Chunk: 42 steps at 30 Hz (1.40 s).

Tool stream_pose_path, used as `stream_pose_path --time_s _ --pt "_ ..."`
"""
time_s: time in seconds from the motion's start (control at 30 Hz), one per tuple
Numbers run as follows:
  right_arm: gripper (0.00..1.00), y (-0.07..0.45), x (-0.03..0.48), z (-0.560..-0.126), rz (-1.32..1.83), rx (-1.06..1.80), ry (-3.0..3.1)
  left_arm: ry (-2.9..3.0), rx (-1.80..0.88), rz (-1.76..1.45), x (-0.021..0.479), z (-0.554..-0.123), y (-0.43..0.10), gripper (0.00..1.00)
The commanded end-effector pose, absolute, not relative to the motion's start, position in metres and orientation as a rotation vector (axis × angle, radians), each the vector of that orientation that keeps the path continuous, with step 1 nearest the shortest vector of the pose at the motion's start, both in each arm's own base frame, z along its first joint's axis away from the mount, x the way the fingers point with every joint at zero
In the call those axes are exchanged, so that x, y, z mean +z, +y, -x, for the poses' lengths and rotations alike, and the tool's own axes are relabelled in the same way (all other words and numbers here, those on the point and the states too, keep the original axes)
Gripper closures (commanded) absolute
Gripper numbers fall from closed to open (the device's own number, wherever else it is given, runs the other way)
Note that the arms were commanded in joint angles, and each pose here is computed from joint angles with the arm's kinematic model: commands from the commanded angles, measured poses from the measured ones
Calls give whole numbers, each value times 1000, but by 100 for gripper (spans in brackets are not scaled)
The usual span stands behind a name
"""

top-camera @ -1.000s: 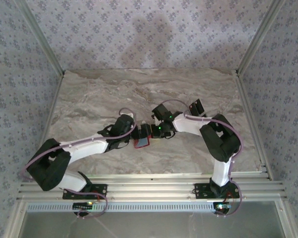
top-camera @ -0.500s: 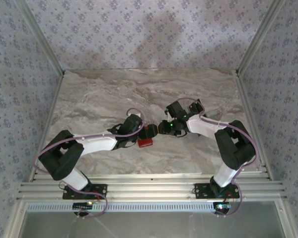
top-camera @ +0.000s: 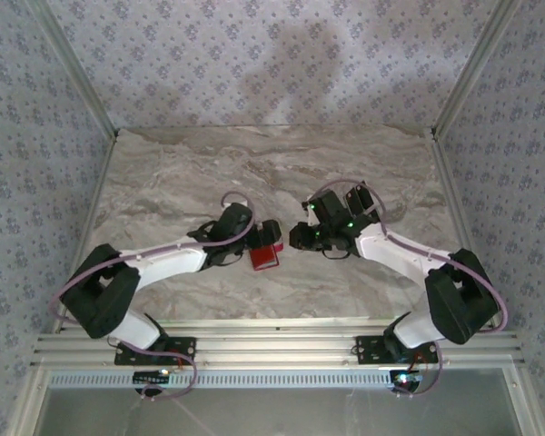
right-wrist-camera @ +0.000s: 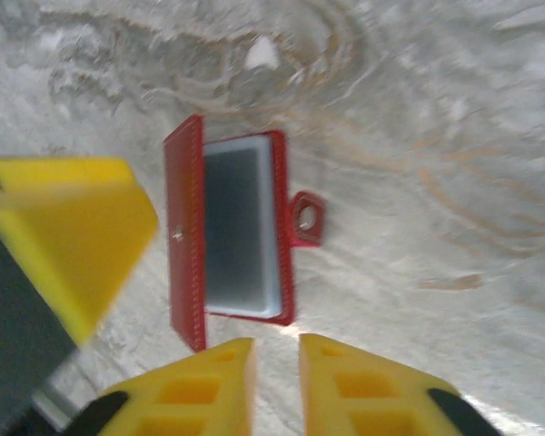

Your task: Put the credit cards into the card holder

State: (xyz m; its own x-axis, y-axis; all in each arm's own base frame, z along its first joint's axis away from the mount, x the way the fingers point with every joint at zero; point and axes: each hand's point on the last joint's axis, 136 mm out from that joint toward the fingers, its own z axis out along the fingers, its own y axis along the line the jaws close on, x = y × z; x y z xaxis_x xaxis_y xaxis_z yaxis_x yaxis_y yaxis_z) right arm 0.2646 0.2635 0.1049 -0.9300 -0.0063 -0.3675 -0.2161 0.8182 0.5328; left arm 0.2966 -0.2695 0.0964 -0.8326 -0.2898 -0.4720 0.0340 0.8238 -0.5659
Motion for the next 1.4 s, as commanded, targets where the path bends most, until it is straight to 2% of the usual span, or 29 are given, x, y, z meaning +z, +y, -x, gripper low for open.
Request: stream_pose_path --time_s 0.0,0.17,0.3,0.57,0.83,1.07,1.37 --pt "84 286 111 -260 209 871 2646 2402 -747 181 125 -307 -254 0" --pt "90 316 111 -257 295 895 2648 2404 -677 220 131 -310 -222 0" --pt "92 328 109 -257 335 884 2656 2413 -636 246 130 -308 -202 0" --pt "97 318 75 -264 291 794 2739 2549 -456 160 100 -299 -182 0" --pt "100 333 51 -262 321 842 2789 2673 -326 33 64 -293 -179 1" --pt "100 333 37 -264 310 846 2823 2664 -340 -41 64 -290 -190 1" --pt "100 330 30 -263 302 845 2834 2641 -389 -151 62 -265 -211 1"
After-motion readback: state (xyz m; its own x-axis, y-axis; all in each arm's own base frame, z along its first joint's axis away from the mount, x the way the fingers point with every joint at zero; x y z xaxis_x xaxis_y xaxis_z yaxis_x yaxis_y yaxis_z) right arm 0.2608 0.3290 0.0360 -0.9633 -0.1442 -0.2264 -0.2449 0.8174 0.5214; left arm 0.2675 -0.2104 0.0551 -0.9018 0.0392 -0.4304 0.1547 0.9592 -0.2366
